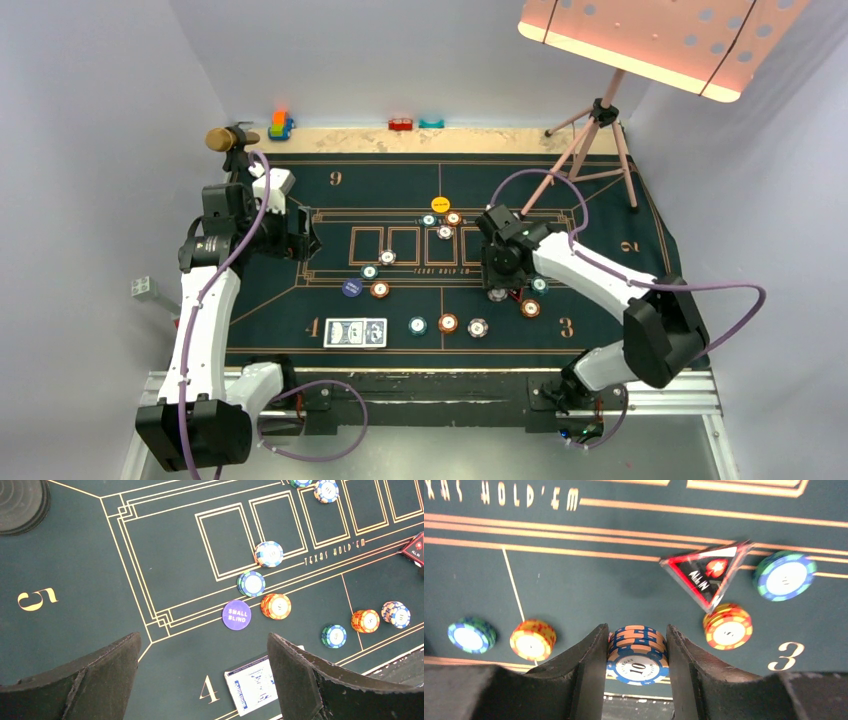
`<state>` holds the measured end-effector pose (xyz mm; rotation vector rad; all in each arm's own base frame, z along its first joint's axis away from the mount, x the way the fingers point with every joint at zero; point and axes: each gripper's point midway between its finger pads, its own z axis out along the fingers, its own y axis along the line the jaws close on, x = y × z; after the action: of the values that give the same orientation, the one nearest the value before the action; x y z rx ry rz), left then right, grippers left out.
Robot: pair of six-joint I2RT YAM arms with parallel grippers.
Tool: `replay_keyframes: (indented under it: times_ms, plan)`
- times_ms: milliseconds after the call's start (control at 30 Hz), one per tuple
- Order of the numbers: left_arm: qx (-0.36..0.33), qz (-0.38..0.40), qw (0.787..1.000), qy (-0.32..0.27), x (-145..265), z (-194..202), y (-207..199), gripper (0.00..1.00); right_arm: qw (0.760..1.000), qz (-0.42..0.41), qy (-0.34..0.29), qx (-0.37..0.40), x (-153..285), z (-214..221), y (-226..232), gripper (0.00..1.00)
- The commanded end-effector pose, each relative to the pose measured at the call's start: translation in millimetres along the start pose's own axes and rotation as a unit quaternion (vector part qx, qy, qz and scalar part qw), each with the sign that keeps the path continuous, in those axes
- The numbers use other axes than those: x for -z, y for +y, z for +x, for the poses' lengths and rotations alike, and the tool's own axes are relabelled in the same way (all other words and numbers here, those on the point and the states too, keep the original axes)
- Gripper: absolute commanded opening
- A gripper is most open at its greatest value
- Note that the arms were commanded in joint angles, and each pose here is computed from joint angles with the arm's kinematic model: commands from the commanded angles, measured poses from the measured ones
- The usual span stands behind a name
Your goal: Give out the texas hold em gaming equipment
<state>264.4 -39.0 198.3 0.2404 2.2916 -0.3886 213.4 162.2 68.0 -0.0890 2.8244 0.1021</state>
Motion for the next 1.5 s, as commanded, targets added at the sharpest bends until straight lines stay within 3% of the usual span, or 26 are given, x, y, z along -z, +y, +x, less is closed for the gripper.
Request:
replay_keyframes:
  times_ms: [0, 167, 467, 933, 1000, 1133, 1467]
  plan:
    - [-0.011, -0.002, 1.0, -0.015, 3, -5, 1, 1.0, 0.999, 0.028, -0.046, 0.002, 4, -40, -7, 0.08]
    - [-0.012, -0.002, 1.0, -0.015, 3, -5, 1, 1.0, 0.996, 0.053, -0.073, -0.005, -8, -70, -10, 0.06]
    - [-0.011, 0.0, 1.0, -0.014, 2, -5, 1, 1.0, 0.993, 0.079, -0.066, -0.059, -39, -105, -33, 0.04]
    - [-0.011, 0.003, 1.0, -0.014, 1, -5, 0, 1.0, 0.981, 0.115, -0.076, -0.136, -79, -96, -49, 0.04]
    - [-0.012, 0.003, 1.0, -0.014, 1, -4, 0, 1.0, 0.98, 0.119, -0.07, -0.143, -82, -89, -51, 0.11]
    - [-0.015, 0.009, 1.0, -0.015, 2, -5, -2, 1.0, 0.979, 0.118, -0.061, -0.155, -82, -75, -54, 0.35]
    - [-0.036, 0.045, 0.998, -0.018, 8, -1, -17, 1.0, 0.977, 0.125, -0.065, -0.161, -63, -66, -61, 0.7]
